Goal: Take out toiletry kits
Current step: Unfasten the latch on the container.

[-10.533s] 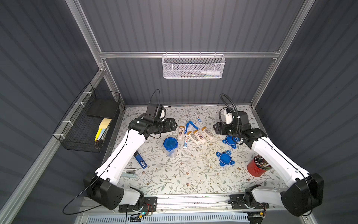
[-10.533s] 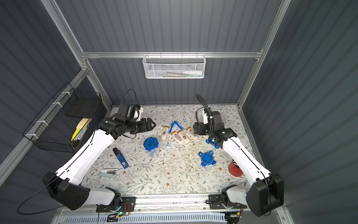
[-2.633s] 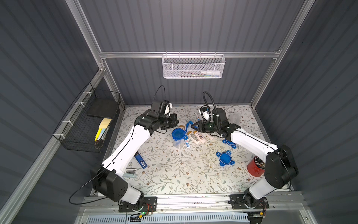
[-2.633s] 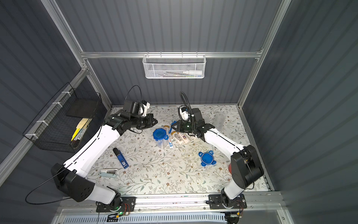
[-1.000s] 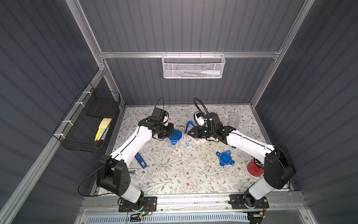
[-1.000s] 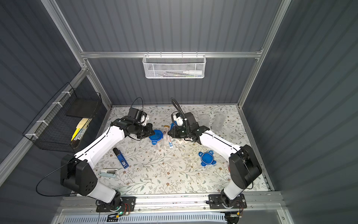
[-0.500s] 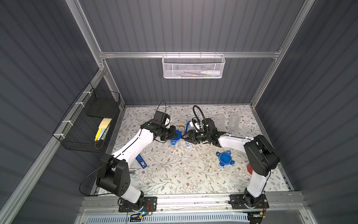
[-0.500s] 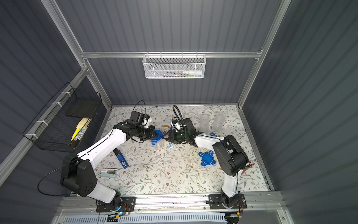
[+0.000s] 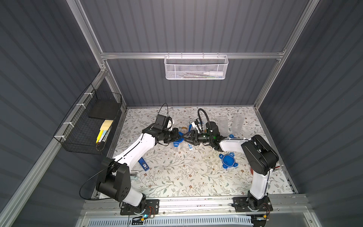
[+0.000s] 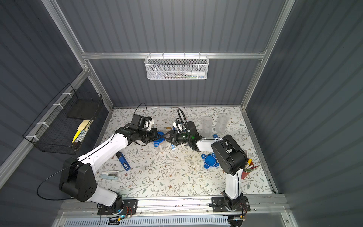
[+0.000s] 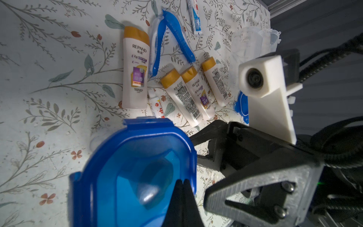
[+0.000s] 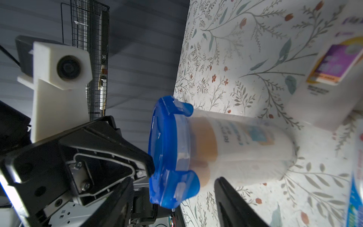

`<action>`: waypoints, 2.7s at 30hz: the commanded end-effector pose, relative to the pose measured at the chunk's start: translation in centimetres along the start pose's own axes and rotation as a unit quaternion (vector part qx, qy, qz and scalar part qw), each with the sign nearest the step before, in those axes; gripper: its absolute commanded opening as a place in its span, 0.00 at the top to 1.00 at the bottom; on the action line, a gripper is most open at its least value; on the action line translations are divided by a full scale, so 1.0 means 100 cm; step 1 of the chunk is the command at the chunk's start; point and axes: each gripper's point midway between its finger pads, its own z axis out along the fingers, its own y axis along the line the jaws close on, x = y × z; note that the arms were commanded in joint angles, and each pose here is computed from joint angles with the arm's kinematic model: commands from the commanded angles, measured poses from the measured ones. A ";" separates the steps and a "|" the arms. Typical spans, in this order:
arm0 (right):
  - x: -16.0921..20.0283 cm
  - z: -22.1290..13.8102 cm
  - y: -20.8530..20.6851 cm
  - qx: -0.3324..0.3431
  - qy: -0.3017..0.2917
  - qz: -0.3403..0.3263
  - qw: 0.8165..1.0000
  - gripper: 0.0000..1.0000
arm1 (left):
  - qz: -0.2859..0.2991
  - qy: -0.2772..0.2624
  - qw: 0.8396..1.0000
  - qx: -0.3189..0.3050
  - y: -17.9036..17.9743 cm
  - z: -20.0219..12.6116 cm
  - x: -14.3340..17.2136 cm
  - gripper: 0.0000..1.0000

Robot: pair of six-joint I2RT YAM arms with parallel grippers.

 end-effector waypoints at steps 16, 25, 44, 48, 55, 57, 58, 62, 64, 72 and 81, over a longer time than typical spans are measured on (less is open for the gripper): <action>-0.004 -0.006 0.041 -0.095 -0.009 -0.016 0.995 0.34 | -0.047 0.080 0.993 -0.079 0.053 0.022 0.050 1.00; -0.007 -0.013 0.062 -0.136 -0.017 -0.022 0.990 0.34 | -0.053 0.094 0.989 -0.099 0.068 0.027 0.062 1.00; -0.006 -0.030 0.081 -0.151 -0.028 -0.037 0.987 0.35 | -0.073 0.117 0.984 -0.114 0.091 0.040 0.088 1.00; -0.007 -0.032 0.084 -0.153 -0.031 -0.041 0.987 0.35 | -0.075 0.118 0.984 -0.114 0.092 0.039 0.090 1.00; -0.007 -0.036 0.089 -0.154 -0.032 -0.045 0.986 0.35 | -0.074 0.113 0.984 -0.113 0.090 0.036 0.089 1.00; -0.006 -0.037 0.091 -0.154 -0.033 -0.050 0.986 0.35 | -0.074 0.112 0.985 -0.111 0.089 0.036 0.087 1.00; -0.006 -0.038 0.091 -0.153 -0.034 -0.052 0.986 0.35 | -0.072 0.110 0.985 -0.108 0.086 0.035 0.085 1.00; -0.003 -0.039 0.087 -0.126 -0.031 -0.058 0.990 0.35 | -0.060 0.095 0.989 -0.098 0.071 0.028 0.068 1.00; 0.000 -0.040 0.085 -0.110 -0.027 -0.060 0.992 0.35 | -0.050 0.084 0.991 -0.092 0.062 0.022 0.057 1.00; 0.009 -0.051 0.080 -0.037 -0.023 -0.086 0.995 0.36 | -0.013 0.024 0.997 -0.073 0.022 -0.012 0.013 1.00; 0.009 -0.069 0.080 0.054 -0.025 -0.131 0.990 0.41 | 0.033 -0.057 0.997 -0.051 -0.019 -0.064 -0.025 1.00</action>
